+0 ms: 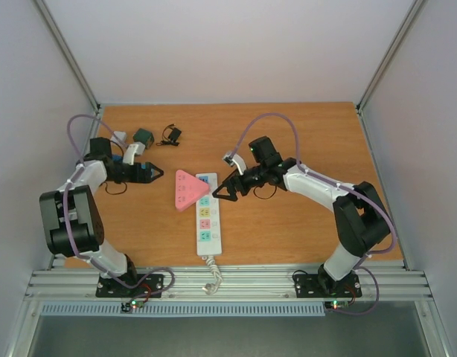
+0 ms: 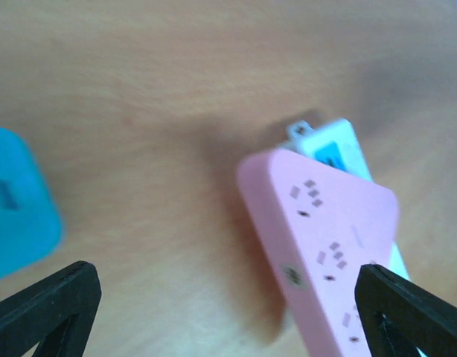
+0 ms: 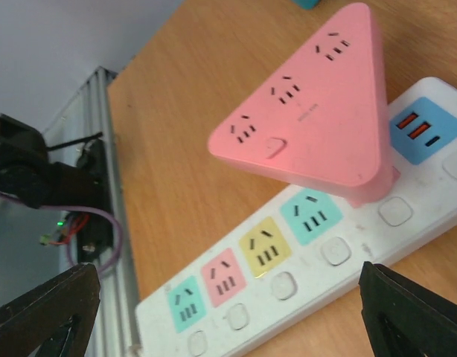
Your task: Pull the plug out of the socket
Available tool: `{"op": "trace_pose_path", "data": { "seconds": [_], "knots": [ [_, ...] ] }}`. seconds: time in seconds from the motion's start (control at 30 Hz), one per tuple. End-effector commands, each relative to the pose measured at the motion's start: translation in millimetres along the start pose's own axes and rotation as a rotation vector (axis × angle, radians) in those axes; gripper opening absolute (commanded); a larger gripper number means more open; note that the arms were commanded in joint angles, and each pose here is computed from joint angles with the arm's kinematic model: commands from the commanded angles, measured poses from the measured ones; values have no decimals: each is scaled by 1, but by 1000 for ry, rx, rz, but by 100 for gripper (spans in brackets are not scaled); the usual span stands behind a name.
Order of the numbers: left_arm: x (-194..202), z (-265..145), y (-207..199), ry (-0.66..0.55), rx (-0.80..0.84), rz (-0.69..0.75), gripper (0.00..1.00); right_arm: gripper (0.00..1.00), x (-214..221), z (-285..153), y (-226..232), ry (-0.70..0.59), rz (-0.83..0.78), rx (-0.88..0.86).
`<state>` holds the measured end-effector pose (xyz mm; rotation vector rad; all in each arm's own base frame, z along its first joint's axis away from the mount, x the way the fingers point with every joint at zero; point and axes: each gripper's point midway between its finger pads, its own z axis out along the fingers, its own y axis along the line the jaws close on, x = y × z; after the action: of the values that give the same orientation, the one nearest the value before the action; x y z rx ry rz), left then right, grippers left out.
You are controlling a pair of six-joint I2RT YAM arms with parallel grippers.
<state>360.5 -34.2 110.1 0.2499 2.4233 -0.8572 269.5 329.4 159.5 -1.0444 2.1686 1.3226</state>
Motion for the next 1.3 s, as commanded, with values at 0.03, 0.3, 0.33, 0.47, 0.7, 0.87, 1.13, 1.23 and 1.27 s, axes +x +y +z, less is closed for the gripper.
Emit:
{"op": "trace_pose_path", "data": {
  "seconds": [0.03,0.3,0.33,0.47,0.7,0.87,1.13,1.23,1.27],
  "knots": [
    [20,15,-44,28,197,-56,94,96,-2,15,-17,0,-137,91],
    [39,36,-52,71,342,-177,86,96,-7,31,-28,4,-245,142],
    [41,39,-53,77,357,-188,85,96,-5,33,-30,10,-255,148],
    [49,47,-53,104,386,-214,83,96,2,38,-37,28,-292,171],
    [59,63,-53,141,426,-245,80,96,9,48,-44,54,-364,193],
    [63,69,-51,153,454,-269,77,98,5,55,-51,54,-452,208],
    [67,73,-54,161,510,-285,73,99,10,72,-62,81,-574,222],
    [69,75,-54,166,529,-287,70,99,13,77,-70,100,-608,249],
    [70,75,-54,168,534,-285,69,99,13,78,-73,102,-617,257]
  ]
}}
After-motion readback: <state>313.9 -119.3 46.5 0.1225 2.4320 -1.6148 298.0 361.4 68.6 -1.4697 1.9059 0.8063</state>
